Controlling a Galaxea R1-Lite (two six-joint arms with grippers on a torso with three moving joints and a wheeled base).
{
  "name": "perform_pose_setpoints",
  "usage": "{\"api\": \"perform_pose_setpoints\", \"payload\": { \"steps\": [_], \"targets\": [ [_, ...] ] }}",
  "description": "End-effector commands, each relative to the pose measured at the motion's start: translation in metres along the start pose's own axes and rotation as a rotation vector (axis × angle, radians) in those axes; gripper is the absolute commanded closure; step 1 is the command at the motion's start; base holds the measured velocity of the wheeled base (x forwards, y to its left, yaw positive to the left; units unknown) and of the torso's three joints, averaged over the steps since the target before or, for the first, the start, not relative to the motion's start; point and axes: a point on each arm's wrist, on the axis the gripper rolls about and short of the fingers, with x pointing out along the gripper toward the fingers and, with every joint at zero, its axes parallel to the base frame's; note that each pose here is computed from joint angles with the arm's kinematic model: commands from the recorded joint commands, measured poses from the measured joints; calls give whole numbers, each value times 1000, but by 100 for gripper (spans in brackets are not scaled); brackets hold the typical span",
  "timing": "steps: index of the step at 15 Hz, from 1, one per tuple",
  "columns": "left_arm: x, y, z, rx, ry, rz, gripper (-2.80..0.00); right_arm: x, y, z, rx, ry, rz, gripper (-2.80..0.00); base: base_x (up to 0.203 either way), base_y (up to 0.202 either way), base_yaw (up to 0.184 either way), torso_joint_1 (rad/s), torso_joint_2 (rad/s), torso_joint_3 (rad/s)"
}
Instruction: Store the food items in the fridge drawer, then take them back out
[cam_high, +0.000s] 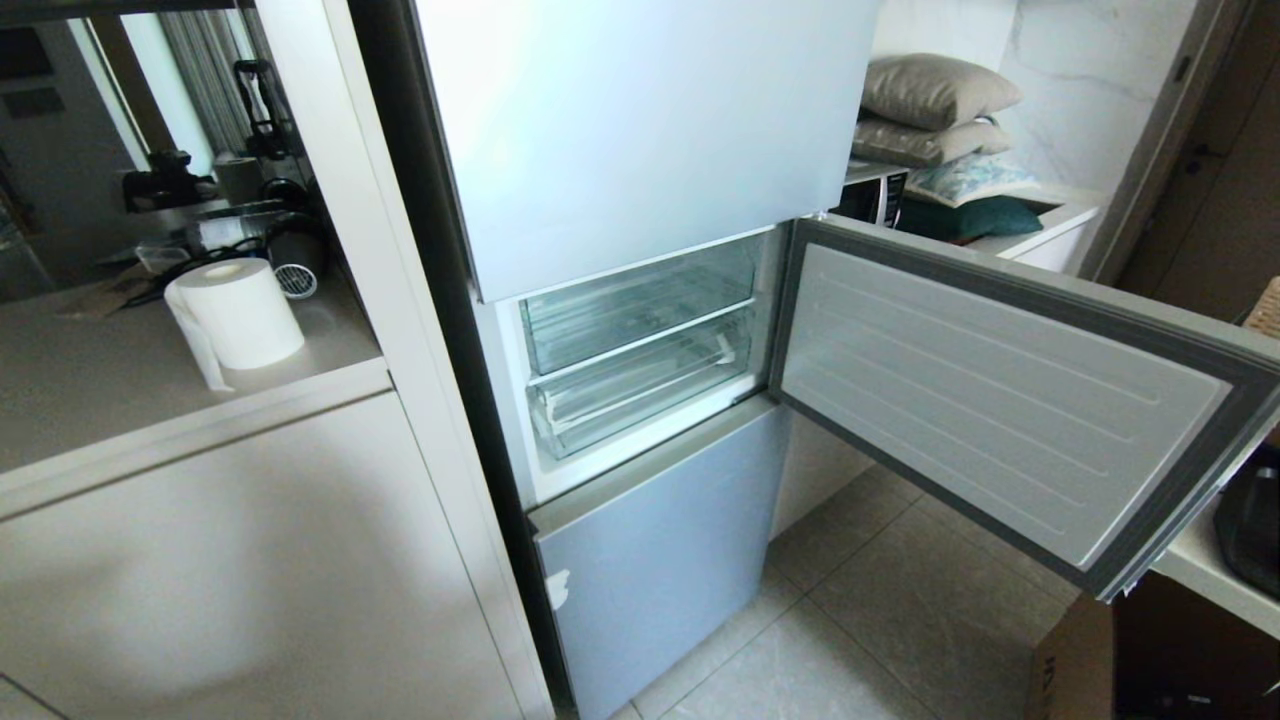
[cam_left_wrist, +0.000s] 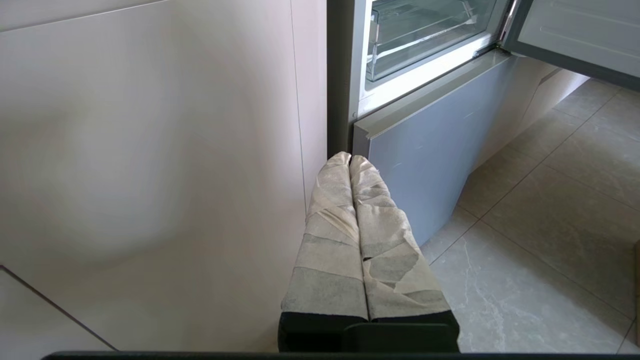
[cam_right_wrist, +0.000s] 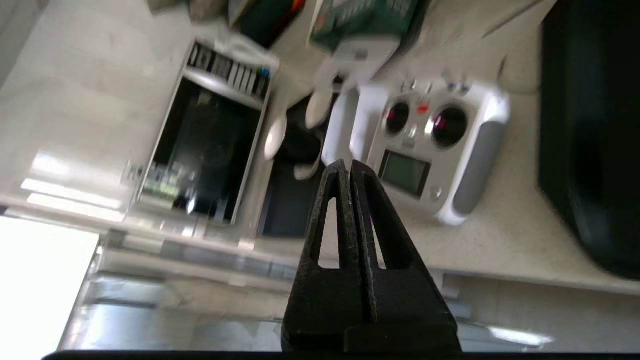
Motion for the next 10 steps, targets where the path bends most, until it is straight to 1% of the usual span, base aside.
{"api": "perform_pose_setpoints", "payload": {
  "steps": [1,2,3,4,6,8,10],
  "targets": [
    [0,0,0,1,2,1,0,14,-7,-8,42,103,29,0,0,0,0,0,0,0],
    [0,0,0,0,2,1,0,13,-5,-10,76,165,61,0,0,0,0,0,0,0],
    [0,0,0,0,2,1,0,13,-2,-13,121,206,77,0,0,0,0,0,0,0],
    [0,0,0,0,2,1,0,14,4,-19,137,229,84,0,0,0,0,0,0,0],
    [0,0,0,0,3,1,0,17,10,-29,149,266,86,0,0,0,0,0,0,0],
    [0,0,0,0,2,1,0,13,17,-33,157,294,88,0,0,0,0,0,0,0],
    [0,0,0,1,2,1,0,-1,28,-36,165,362,128,0,0,0,0,0,0,0]
  ]
}}
